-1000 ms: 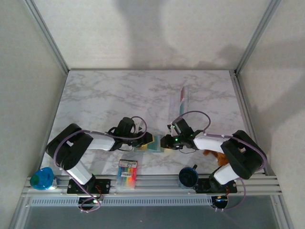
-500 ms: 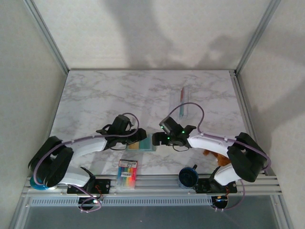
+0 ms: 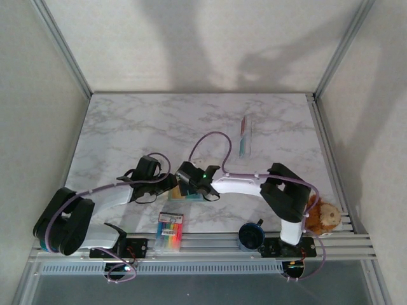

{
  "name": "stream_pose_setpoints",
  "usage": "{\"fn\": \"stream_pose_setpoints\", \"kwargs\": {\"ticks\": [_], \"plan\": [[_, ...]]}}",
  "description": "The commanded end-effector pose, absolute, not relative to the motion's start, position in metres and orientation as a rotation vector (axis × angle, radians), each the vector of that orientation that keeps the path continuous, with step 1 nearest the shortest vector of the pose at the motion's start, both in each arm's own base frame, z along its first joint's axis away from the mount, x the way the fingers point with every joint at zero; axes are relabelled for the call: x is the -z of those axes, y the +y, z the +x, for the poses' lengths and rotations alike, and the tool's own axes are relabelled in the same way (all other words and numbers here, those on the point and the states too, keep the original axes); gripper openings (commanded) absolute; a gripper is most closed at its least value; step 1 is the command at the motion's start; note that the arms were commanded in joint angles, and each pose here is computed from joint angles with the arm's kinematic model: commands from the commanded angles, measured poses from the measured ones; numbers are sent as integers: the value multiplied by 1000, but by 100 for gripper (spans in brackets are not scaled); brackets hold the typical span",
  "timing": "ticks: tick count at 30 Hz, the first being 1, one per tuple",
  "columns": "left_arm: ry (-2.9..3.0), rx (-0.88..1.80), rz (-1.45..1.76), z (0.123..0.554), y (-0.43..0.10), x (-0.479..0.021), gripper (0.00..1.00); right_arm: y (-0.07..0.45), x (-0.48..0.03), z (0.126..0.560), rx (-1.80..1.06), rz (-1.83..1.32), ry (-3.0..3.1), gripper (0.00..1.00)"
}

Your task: Put the credit cards into the card holder

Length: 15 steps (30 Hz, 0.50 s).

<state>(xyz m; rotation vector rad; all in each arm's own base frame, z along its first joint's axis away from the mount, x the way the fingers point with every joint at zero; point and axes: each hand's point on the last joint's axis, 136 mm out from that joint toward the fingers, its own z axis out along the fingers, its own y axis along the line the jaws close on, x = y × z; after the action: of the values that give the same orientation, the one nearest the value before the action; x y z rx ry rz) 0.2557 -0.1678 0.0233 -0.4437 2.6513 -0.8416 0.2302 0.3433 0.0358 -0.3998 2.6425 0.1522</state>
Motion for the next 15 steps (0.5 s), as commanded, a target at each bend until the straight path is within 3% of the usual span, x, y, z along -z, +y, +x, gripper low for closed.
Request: {"fn": "stream_pose_setpoints", "kwargs": {"ticks": [1, 6, 15], "plan": [[2684, 838, -442, 252, -166, -10, 37, 333, -30, 235, -38, -389, 2632, 99], [2720, 799, -441, 247, -162, 3, 36, 311, -21, 233, 120, -398, 2649, 99], [2736, 785, -436, 242, -159, 8, 30, 280, -27, 221, 156, -363, 2653, 98]]}}
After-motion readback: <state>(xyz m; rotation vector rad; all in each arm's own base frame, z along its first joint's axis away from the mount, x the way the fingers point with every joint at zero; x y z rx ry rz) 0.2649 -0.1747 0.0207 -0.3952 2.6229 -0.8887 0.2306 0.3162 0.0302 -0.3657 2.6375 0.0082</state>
